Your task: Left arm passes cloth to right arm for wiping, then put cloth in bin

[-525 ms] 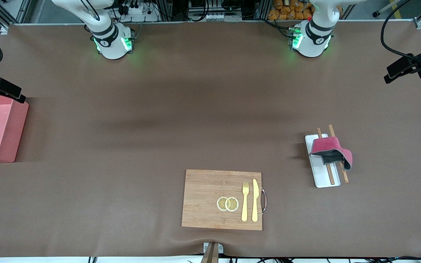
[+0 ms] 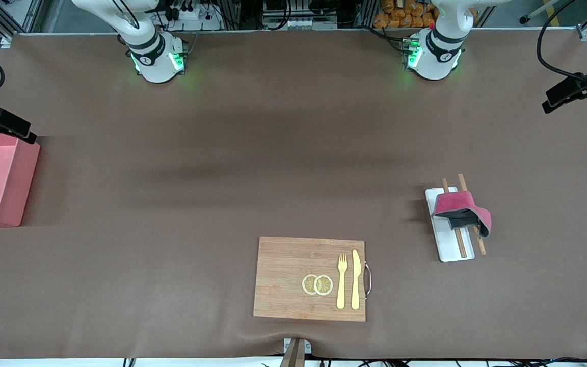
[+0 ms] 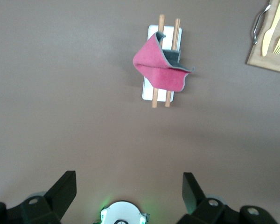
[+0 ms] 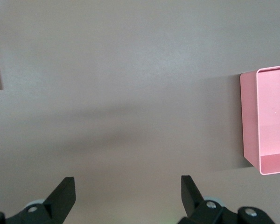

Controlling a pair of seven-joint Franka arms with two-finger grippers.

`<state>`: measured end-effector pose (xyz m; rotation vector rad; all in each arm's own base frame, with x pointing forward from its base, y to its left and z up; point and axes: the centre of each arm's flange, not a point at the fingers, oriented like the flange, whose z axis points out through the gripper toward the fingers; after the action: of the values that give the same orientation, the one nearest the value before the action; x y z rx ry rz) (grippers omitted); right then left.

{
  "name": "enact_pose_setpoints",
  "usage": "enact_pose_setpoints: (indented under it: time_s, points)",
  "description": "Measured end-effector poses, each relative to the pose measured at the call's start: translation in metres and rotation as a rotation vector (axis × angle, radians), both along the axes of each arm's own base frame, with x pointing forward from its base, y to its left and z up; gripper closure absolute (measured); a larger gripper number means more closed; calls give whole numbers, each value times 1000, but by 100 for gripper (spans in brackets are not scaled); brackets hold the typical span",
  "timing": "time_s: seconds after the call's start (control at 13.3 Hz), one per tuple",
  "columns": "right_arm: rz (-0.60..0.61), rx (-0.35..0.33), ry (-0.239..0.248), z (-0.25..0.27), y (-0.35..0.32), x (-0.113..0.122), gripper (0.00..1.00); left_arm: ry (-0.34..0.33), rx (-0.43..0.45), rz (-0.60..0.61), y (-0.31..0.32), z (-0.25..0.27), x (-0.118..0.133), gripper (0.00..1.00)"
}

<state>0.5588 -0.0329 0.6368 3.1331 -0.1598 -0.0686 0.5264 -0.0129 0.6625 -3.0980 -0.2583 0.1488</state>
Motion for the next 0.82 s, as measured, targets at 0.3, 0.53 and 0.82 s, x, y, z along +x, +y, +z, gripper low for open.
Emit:
enact_pose_setpoints:
  time_s: [0.3,0.53,0.82]
  points:
    - [2,0,-2,1,1,0,0,85,-15,-9,3,-92,53,0]
    - [3,0,-3,1,2,1,0,78,-29,3,12,-181,100,0]
    - [3,0,-3,1,2,1,0,79,-45,19,22,-297,139,0]
